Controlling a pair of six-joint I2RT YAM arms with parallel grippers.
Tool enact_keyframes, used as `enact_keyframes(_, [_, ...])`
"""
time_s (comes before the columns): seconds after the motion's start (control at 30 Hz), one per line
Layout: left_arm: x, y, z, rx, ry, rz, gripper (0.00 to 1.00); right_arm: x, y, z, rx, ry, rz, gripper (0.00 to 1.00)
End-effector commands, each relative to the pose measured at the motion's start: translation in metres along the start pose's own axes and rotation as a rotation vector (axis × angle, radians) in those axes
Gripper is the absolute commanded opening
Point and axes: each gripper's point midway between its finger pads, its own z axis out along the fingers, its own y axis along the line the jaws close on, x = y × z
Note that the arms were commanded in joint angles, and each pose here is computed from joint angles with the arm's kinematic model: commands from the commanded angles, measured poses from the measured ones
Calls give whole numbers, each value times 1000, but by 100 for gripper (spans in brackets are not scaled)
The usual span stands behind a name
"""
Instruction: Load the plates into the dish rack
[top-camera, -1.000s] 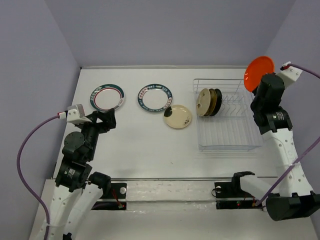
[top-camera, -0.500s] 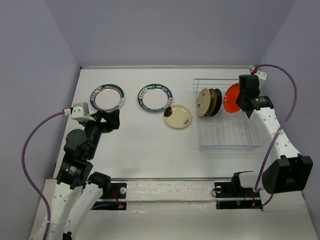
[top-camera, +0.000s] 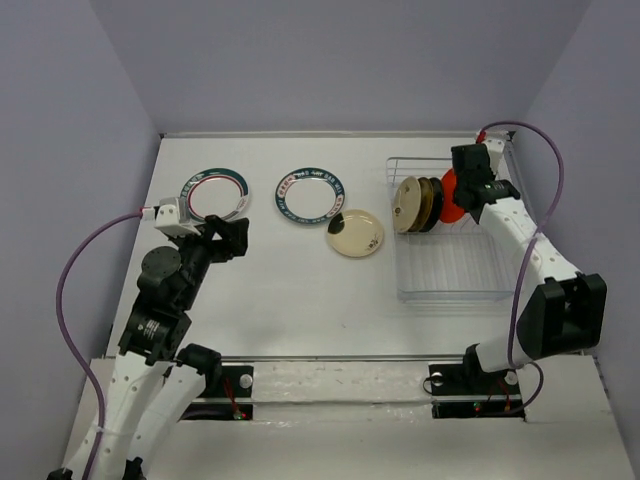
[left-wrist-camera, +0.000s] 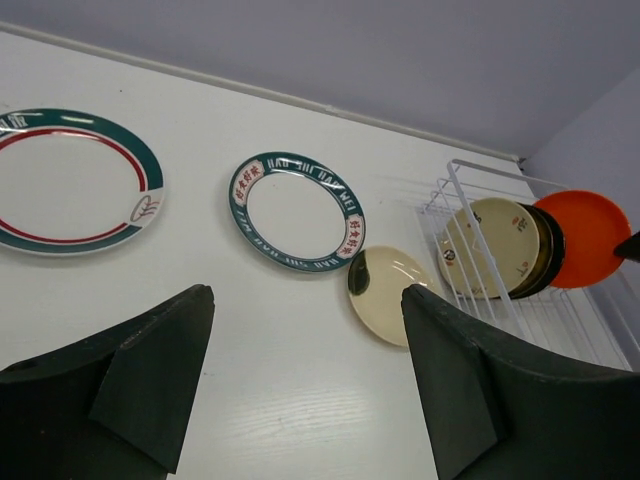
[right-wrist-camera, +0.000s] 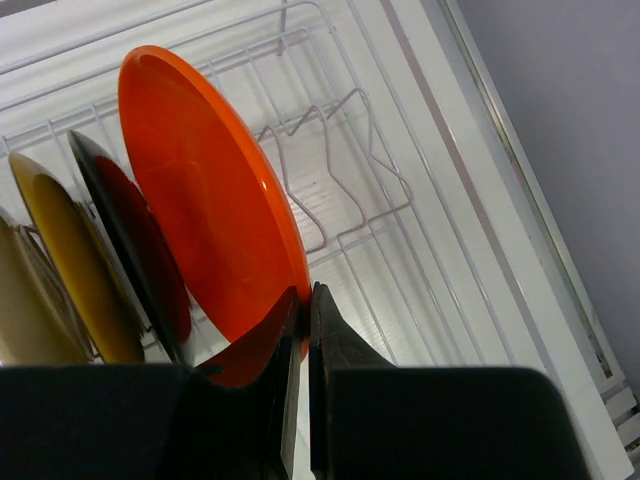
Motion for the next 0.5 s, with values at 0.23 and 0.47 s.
enact_keyframes(0.23, [60, -35, 29, 162, 219, -171, 85, -16, 43, -3, 75, -87, -174, 7])
enact_keyframes(0.47, [104, -53, 52, 88, 271, -207, 83, -21, 37, -12, 54, -101, -107, 54])
